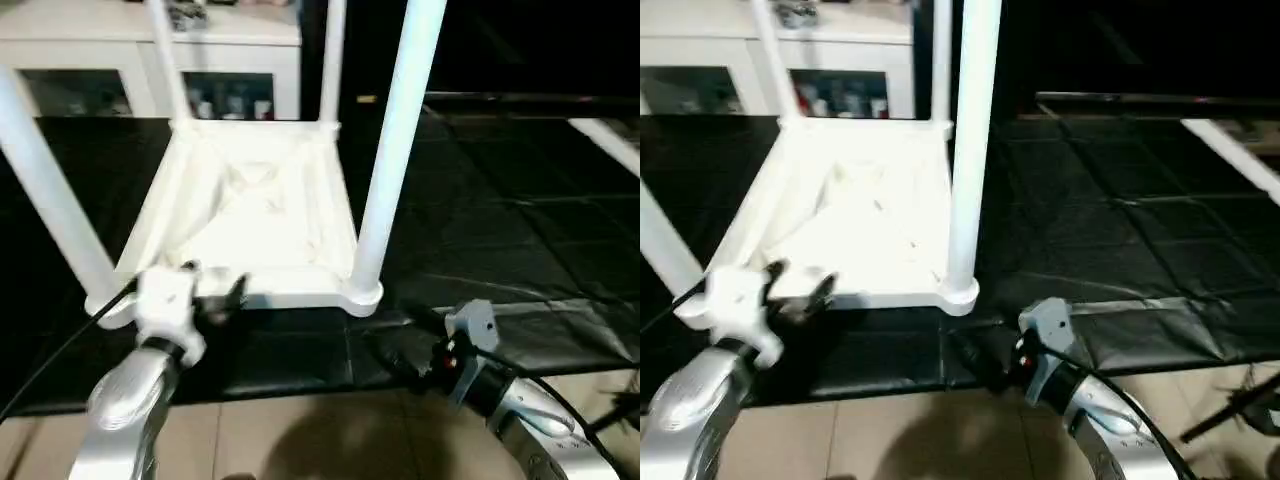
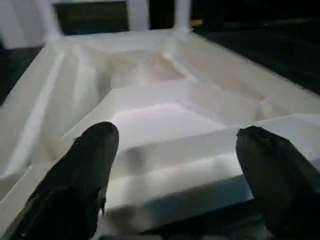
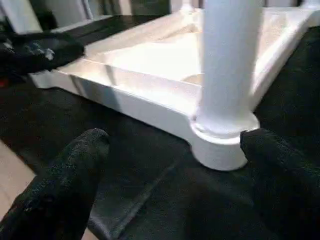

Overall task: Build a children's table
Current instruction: Rotate leg to tighten, then flip table

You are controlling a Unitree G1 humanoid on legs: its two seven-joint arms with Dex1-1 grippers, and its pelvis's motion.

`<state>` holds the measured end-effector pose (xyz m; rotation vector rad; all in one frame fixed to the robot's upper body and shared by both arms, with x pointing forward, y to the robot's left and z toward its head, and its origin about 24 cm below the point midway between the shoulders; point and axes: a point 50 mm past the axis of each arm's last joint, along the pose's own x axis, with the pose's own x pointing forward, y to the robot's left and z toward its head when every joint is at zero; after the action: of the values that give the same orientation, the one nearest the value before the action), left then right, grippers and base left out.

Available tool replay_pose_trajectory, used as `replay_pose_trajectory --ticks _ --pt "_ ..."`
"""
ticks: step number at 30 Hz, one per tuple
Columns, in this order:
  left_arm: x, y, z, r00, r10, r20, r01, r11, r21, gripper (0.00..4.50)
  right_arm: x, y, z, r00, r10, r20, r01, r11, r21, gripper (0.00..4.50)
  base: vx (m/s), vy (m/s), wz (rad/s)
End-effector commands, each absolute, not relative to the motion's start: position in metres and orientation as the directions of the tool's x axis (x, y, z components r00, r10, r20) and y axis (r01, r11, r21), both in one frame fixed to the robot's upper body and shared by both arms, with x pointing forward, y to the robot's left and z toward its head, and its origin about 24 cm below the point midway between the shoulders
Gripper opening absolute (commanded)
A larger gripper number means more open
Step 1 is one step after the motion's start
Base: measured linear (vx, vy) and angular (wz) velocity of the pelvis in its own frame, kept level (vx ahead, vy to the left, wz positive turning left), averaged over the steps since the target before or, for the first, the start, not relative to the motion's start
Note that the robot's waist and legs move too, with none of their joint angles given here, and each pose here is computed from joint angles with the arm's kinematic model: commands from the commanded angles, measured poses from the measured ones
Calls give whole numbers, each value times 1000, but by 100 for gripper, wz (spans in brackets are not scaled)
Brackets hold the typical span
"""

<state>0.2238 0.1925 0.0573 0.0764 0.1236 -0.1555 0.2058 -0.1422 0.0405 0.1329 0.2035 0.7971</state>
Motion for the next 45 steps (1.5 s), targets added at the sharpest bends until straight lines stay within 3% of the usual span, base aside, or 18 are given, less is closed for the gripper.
replay_pose_trajectory --ticks 1,6,11,13,18,21,24,26,30,33,36,45 --pt "211 215 66 997 65 -51 -59 991 116 447 210 -138 46 617 780 -105 -759 625 183 450 0 0 0" --pt "182 242 70 920 390 26 -390 914 108 447 227 -130 47 530 845 -73 -820 533 210 450 21 -2 0" --pt "173 243 73 884 463 66 -468 877 105 447 240 -127 47 531 845 -65 -824 532 195 450 42 -3 0" --pt "169 242 77 863 496 99 -505 858 98 447 253 -124 49 570 821 -41 -805 568 171 450 0 0 0" --pt "173 239 72 894 441 83 -447 892 67 447 272 -124 57 655 756 5 -747 646 158 450 0 0 0" --pt "192 239 64 960 280 23 -281 955 91 447 284 -133 60 745 667 35 -664 734 143 450 0 0 0" --pt "206 237 61 992 120 -44 -117 990 80 447 281 -134 59 723 690 29 -686 713 142 450 0 0 0" --pt "213 242 62 993 100 -59 -96 992 77 447 276 -132 56 689 725 16 -718 679 152 450 0 0 0" --pt "225 250 60 985 145 -89 -138 987 78 447 265 -124 54 602 799 -3 -787 593 169 450 0 0 0" --pt "236 261 58 969 225 -106 -223 974 30 447 256 -112 56 495 869 -3 -855 488 176 450 0 0 0" --pt "238 259 60 966 234 -107 -237 972 -14 447 251 -104 58 417 909 -7 -893 411 183 450 0 0 0" --pt "249 263 62 961 256 -102 -260 965 -30 447 257 -94 62 367 930 -19 -914 364 182 450 0 0 0"
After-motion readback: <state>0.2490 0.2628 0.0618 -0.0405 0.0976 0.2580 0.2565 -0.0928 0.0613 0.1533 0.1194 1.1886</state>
